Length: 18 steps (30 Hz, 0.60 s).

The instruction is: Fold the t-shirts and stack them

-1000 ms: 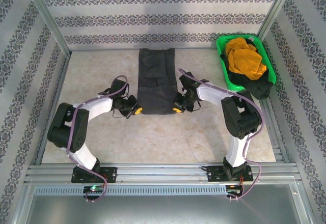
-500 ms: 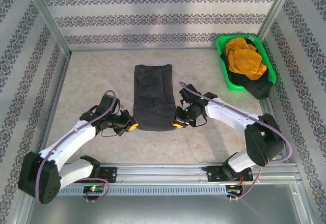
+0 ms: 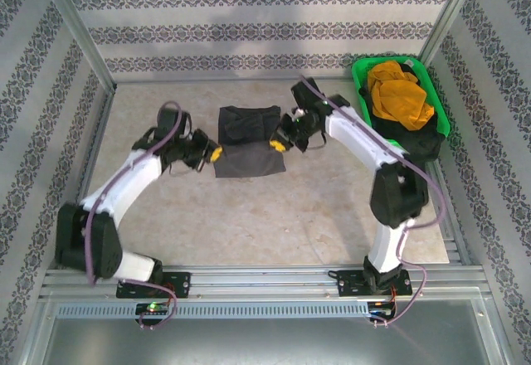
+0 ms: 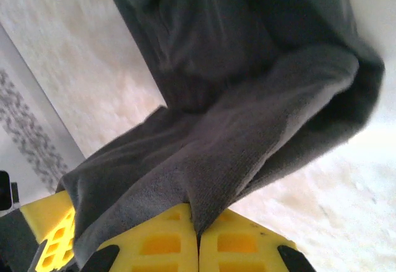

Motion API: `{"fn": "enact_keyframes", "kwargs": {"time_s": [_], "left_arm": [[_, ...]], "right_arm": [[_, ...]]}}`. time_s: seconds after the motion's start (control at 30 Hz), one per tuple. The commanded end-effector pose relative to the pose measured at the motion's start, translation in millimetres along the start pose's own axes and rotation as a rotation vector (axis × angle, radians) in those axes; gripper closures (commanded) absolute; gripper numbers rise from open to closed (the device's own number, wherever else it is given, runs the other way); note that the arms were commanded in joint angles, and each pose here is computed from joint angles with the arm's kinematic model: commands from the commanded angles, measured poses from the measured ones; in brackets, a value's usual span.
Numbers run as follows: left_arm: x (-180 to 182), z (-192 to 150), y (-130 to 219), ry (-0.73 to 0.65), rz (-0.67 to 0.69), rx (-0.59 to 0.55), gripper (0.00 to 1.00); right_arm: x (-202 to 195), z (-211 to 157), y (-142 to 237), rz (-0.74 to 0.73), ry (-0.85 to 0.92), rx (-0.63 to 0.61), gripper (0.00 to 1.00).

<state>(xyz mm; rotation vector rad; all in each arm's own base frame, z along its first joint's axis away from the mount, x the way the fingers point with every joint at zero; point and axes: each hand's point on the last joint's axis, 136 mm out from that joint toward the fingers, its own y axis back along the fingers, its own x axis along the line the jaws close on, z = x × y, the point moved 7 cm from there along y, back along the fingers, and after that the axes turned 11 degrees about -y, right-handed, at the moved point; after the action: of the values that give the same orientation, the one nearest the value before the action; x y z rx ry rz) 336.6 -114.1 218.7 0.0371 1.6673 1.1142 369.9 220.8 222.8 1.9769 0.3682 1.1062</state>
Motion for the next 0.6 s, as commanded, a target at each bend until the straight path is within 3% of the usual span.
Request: {"fn": "enact_keyframes", "kwargs": {"time_s": [0.0,0.23,0.27,0.33,0.43,0.5,0.57], "left_arm": [[-32.8,56.9,-19.9,-0.041,-0.07,-0.069,1.0],[-13.5,139.1,-109.9,0.0,0.021,-0.027,1.0],[-8.8,146.3,-118.2,0.006,0.028,-0.028,0.96],[-5.6,161.7,-134.0,0.017,-0.01,-0.026,0.72],[-20.1,175.9,-123.5,-0.049,-0.037,-0.086,0.39],[-27.9,173.3,-106.5,-0.092,-0.013,-0.114,0.36],[-29.2,155.1,-81.2,-0.126,0.059,-0.143,0.38]], "right_arm": [[18.9,44.8,-11.6,0.01,-0.094,-0.025,1.0],[46.6,141.2,-49.6,0.076,-0.161,-0.115,1.0],[50.5,151.6,-55.6,0.111,-0.154,-0.12,0.94],[53.4,170.6,-63.5,0.151,-0.152,-0.12,0.72],[61.4,182.7,-53.7,0.185,-0.098,-0.15,0.59],[75.2,180.8,-38.9,0.254,-0.022,-0.15,0.45],[83.3,172.1,-15.5,0.268,0.058,-0.179,0.42]]}}
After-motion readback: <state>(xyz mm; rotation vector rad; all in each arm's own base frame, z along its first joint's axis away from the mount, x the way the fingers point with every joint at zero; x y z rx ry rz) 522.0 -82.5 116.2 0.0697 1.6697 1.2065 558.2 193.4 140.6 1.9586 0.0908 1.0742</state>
